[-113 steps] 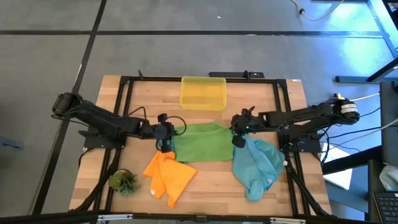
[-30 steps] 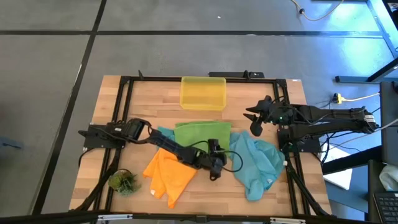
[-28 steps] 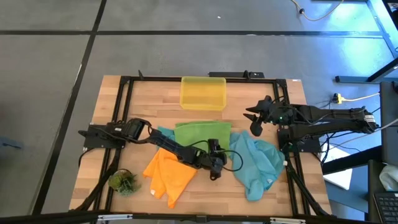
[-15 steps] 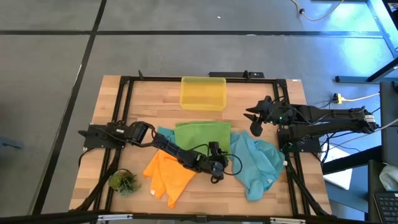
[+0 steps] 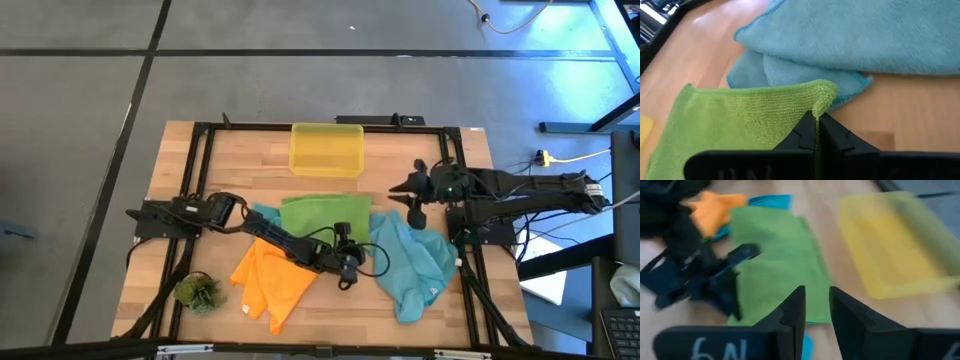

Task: Fold microfiber towels
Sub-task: Fold the green microfiber cloth

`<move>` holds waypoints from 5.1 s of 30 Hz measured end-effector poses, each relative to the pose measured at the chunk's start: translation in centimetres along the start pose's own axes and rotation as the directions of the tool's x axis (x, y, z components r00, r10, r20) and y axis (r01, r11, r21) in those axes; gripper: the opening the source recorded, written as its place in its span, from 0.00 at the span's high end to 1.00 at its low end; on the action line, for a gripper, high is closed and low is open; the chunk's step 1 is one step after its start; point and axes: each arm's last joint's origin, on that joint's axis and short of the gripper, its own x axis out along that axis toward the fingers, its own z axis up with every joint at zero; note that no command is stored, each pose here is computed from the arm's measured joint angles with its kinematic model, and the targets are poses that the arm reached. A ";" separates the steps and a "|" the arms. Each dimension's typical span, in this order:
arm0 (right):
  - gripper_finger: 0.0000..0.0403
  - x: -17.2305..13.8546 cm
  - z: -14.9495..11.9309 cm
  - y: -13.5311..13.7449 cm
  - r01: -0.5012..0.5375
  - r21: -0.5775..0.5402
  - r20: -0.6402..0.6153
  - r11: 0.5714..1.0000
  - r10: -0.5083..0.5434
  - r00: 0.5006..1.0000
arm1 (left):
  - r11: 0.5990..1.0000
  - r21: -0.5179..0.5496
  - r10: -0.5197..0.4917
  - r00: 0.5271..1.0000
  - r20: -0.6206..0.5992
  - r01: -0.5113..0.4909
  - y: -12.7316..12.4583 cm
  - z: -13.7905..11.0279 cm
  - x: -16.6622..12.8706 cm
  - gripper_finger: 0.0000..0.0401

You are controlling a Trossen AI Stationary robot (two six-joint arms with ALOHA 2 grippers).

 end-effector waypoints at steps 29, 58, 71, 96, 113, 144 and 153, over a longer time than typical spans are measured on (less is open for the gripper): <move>0.38 9.0 -9.0 4.7 -0.183 -0.335 -0.026 0.924 0.184 0.982 | 0.999 -0.033 0.010 0.996 -0.094 -0.013 3.0 4.2 -9.1 1.00; 0.41 11.4 -7.7 8.2 -0.085 -0.317 -0.212 0.945 0.017 0.977 | 0.997 -0.057 0.042 0.995 -0.091 -0.048 4.4 4.6 -8.8 1.00; 0.42 11.9 -8.4 9.9 -0.082 -0.386 -0.169 0.919 0.017 0.985 | 0.996 -0.070 0.042 0.995 -0.087 -0.049 4.5 4.7 -8.8 1.00; 0.75 14.0 -9.9 10.1 0.047 -0.445 -0.125 0.894 -0.114 0.986 | 0.998 -0.065 0.010 0.997 -0.082 -0.016 4.1 4.8 -9.0 1.00; 0.88 11.4 -6.7 10.0 -0.007 -0.335 -0.031 0.942 -0.004 1.000 | 0.996 -0.086 -0.026 0.999 -0.026 0.023 4.7 6.3 -11.9 1.00; 0.68 12.2 -5.6 8.7 -0.100 -0.185 0.010 0.978 0.103 0.995 | 0.998 -0.070 0.003 1.000 0.023 -0.001 5.2 7.3 -13.9 1.00; 0.92 12.4 -5.1 8.6 -0.169 -0.166 0.031 0.971 0.177 0.984 | 0.998 -0.056 -0.006 1.000 0.027 0.007 4.9 7.3 -14.1 1.00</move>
